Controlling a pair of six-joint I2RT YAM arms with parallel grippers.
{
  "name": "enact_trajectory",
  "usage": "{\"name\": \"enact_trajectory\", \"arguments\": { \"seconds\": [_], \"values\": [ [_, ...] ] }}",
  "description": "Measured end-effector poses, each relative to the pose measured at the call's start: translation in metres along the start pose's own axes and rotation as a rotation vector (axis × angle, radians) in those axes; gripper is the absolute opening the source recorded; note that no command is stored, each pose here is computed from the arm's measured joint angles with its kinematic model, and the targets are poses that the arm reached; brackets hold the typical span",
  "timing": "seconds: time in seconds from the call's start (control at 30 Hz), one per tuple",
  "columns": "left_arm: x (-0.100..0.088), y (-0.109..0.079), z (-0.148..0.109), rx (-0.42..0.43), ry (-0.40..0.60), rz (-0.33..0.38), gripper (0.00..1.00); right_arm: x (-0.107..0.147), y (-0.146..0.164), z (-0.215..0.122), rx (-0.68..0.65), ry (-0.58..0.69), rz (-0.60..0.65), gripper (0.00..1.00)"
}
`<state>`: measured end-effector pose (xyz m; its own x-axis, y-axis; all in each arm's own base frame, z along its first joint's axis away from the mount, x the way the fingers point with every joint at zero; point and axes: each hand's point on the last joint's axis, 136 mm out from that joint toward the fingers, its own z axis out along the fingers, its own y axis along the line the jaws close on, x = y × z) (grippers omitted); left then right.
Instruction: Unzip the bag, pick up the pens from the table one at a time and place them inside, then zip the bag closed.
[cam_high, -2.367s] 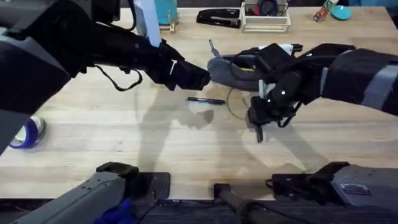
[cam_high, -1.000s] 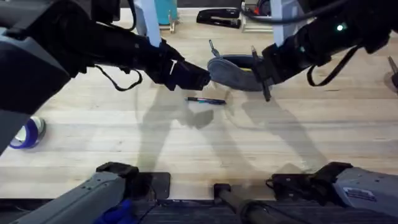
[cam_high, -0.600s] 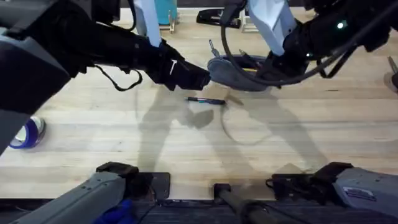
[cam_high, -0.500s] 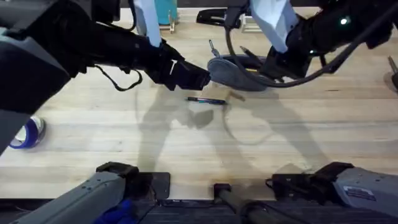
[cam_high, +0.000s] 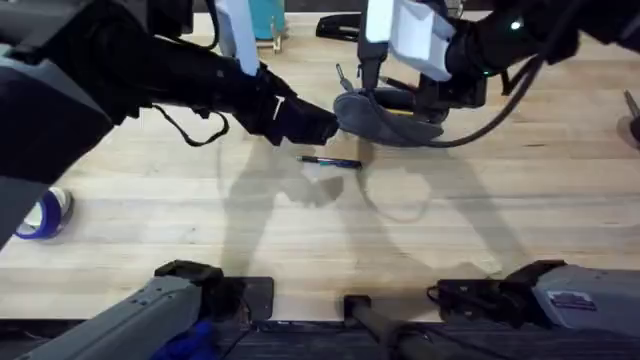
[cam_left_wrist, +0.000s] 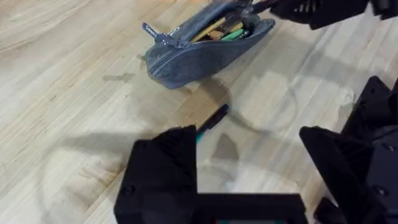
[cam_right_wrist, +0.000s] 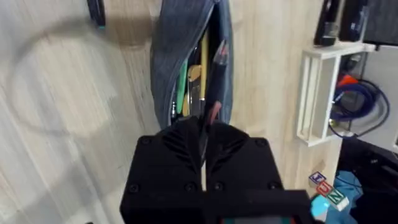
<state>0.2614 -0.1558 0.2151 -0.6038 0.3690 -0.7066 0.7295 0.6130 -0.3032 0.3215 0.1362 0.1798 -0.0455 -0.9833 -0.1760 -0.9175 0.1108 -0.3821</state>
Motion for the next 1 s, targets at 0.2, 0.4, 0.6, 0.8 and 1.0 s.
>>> {"name": "enact_trajectory", "arguments": {
  "seconds": [0.2, 0.4, 0.6, 0.8, 1.0],
  "values": [
    [0.0, 0.0, 0.0, 0.0, 0.0, 0.0, 0.995, 0.004, 0.003, 0.025, -0.06, 0.034, -0.027, 0.034],
    [0.0, 0.0, 0.0, 0.0, 0.0, 0.0, 0.995, 0.005, 0.001, 0.057, -0.1, 0.045, -0.026, 0.034],
    [0.0, 0.0, 0.0, 0.0, 0.0, 0.0, 0.995, 0.005, -0.007, 0.062, -0.102, -0.009, 0.013, 0.034],
    [0.0, 0.0, 0.0, 0.0, 0.0, 0.0, 0.995, 0.009, -0.001, 0.078, -0.157, -0.009, 0.032, 0.034],
    [0.0, 0.0, 0.0, 0.0, 0.0, 0.0, 0.995, 0.009, 0.001, 0.093, -0.177, -0.003, 0.033, 0.034]
  ]
}}
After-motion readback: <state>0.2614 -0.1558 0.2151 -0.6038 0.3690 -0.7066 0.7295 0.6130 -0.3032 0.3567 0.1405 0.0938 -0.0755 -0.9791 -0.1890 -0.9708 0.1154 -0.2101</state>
